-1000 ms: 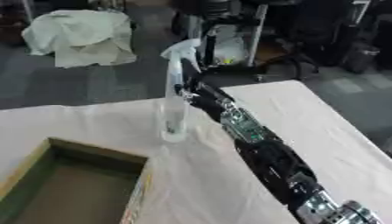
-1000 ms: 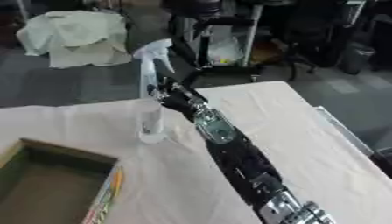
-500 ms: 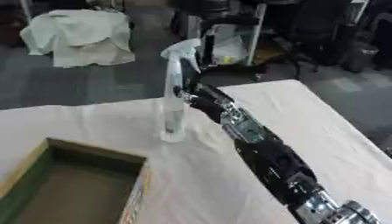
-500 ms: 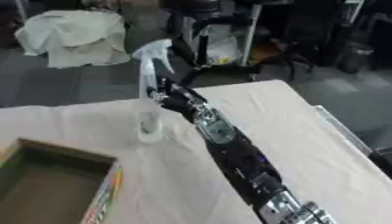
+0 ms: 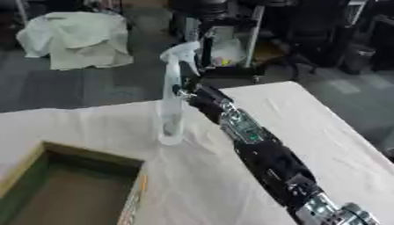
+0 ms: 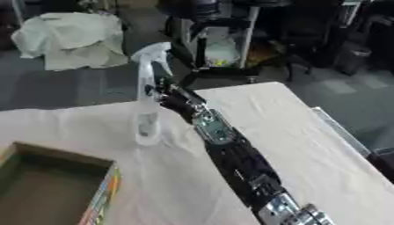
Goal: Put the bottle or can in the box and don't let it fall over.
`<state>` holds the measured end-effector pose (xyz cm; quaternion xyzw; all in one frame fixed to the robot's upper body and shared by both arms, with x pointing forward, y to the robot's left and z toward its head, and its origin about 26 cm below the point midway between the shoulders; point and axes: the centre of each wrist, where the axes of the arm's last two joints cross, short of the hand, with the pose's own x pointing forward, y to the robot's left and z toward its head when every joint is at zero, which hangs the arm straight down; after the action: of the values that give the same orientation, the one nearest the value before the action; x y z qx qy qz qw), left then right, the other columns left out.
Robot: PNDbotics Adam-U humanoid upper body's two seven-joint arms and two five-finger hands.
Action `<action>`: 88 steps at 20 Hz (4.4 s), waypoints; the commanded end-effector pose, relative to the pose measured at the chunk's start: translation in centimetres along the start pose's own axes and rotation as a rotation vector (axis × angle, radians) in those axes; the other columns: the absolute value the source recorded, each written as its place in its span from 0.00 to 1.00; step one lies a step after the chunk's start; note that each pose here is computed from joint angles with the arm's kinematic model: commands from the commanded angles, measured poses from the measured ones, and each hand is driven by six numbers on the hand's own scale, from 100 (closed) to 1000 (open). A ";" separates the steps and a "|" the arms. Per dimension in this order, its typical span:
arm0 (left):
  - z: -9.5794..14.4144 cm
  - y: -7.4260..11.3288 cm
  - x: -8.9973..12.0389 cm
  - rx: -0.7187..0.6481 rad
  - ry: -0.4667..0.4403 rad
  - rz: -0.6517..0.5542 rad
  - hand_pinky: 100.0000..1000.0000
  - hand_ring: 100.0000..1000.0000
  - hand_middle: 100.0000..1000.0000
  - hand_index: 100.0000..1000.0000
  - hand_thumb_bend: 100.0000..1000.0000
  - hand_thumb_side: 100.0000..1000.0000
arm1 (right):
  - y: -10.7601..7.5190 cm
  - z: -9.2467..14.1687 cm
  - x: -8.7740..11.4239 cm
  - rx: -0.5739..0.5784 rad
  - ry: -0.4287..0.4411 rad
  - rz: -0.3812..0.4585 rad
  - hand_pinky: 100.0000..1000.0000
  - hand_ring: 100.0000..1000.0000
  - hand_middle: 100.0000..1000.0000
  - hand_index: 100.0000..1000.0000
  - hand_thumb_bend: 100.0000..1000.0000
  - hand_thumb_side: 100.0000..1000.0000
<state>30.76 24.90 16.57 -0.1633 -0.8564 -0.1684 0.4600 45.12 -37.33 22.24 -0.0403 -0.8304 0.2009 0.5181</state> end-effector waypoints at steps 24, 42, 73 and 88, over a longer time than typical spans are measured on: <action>-0.3 -0.1 0.7 -0.020 -0.022 -0.018 1.00 0.96 1.00 0.83 0.00 0.84 | -1.3 -0.5 2.0 0.103 0.001 0.017 1.00 1.00 1.00 1.00 0.00 0.41; -0.5 -0.2 0.8 -0.026 -0.025 -0.015 1.00 0.96 1.00 0.83 0.00 0.84 | -0.6 -0.7 1.7 0.135 0.018 0.017 0.98 0.96 1.00 1.00 0.00 0.41; -0.5 -0.1 0.9 -0.021 -0.025 -0.013 1.00 0.96 1.00 0.83 0.00 0.84 | 0.1 -1.1 2.2 0.037 -0.033 -0.120 0.64 0.59 0.75 0.67 0.00 0.41; -0.5 -0.1 0.9 -0.020 -0.025 -0.010 1.00 0.95 1.00 0.82 0.00 0.84 | 0.4 -1.0 2.4 -0.035 -0.108 -0.236 0.21 0.33 0.46 0.37 0.00 0.41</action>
<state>30.79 24.60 16.58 -0.1699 -0.8546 -0.1708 0.4600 45.15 -35.73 22.64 0.0632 -0.8463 0.1253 0.5139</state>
